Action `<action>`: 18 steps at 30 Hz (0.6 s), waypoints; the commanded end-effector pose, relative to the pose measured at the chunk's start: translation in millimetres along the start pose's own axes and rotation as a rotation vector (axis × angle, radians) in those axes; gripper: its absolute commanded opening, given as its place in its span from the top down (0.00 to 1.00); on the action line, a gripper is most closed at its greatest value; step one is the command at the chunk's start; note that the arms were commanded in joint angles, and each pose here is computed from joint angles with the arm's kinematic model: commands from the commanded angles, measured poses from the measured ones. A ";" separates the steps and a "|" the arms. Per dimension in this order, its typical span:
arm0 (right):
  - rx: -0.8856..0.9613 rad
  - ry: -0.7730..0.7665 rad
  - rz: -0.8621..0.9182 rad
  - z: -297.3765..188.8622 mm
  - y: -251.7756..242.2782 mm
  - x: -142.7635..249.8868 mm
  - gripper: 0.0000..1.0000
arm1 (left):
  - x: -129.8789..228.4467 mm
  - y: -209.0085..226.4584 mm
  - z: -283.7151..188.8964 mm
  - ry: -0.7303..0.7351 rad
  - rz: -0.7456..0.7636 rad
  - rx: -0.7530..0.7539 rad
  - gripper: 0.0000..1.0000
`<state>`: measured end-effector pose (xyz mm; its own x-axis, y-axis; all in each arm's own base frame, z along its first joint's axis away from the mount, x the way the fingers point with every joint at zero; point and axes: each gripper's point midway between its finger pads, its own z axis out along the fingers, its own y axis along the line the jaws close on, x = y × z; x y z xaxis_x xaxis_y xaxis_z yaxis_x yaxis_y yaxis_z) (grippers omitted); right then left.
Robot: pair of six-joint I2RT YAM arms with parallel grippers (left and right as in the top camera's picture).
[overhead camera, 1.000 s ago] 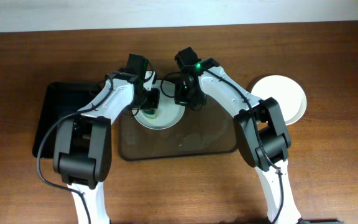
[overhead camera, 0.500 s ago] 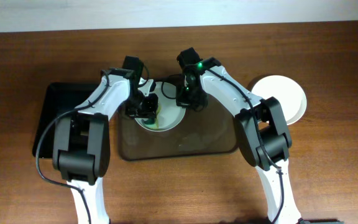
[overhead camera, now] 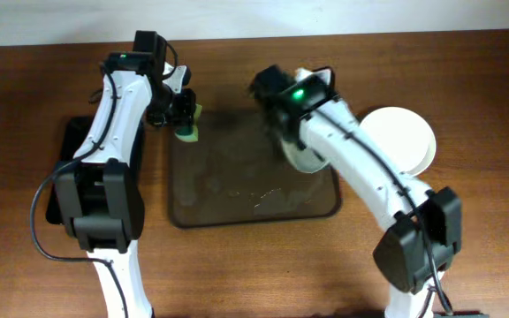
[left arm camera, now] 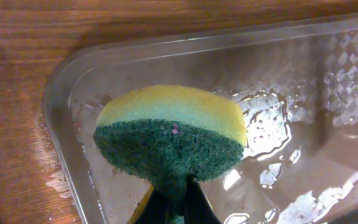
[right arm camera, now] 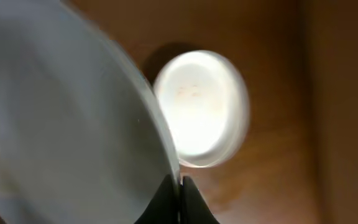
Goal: Clean dirty plates on tray and stack at the side
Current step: 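Lift the last plate with the right gripper and stack it on the pile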
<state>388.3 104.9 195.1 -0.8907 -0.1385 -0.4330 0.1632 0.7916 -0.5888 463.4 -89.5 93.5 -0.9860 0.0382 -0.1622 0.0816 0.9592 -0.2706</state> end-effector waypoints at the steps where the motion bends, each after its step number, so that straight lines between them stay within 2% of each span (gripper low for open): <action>1: 0.230 -0.270 0.067 -47.6 -27.4 -21.4 0.96 | -3.9 -1.2 -3.0 -0.018 0.001 -0.039 0.99; 3: 0.277 -0.364 0.082 -74.3 -28.8 -15.5 0.96 | -4.1 0.9 -3.1 -0.019 0.001 -0.052 0.99; 9: 0.282 -0.368 0.142 -77.7 -34.4 -8.3 0.96 | -3.8 1.0 -2.9 -0.018 0.001 -0.052 0.99; 12: 0.199 -0.242 0.194 -62.7 -22.8 7.2 0.96 | -3.8 1.0 -2.9 -0.018 0.001 -0.052 0.99; 14: 0.064 -0.070 0.141 -38.0 -2.4 16.0 0.96 | -3.8 1.0 -2.9 -0.018 0.001 -0.052 0.99; 16: -0.225 0.096 0.052 -12.4 33.8 14.4 0.96 | -3.7 1.0 -2.9 -0.018 0.001 -0.052 0.99; 18: -0.407 0.164 0.051 0.0 46.7 8.2 0.96 | -3.7 1.0 -2.9 -0.018 0.001 -0.052 0.99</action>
<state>392.1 129.0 173.1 -0.8942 0.0216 -0.4471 0.2119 0.9002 -0.3804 463.5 -88.9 91.4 -0.9855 0.0435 -0.1640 0.0798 0.9720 -0.2212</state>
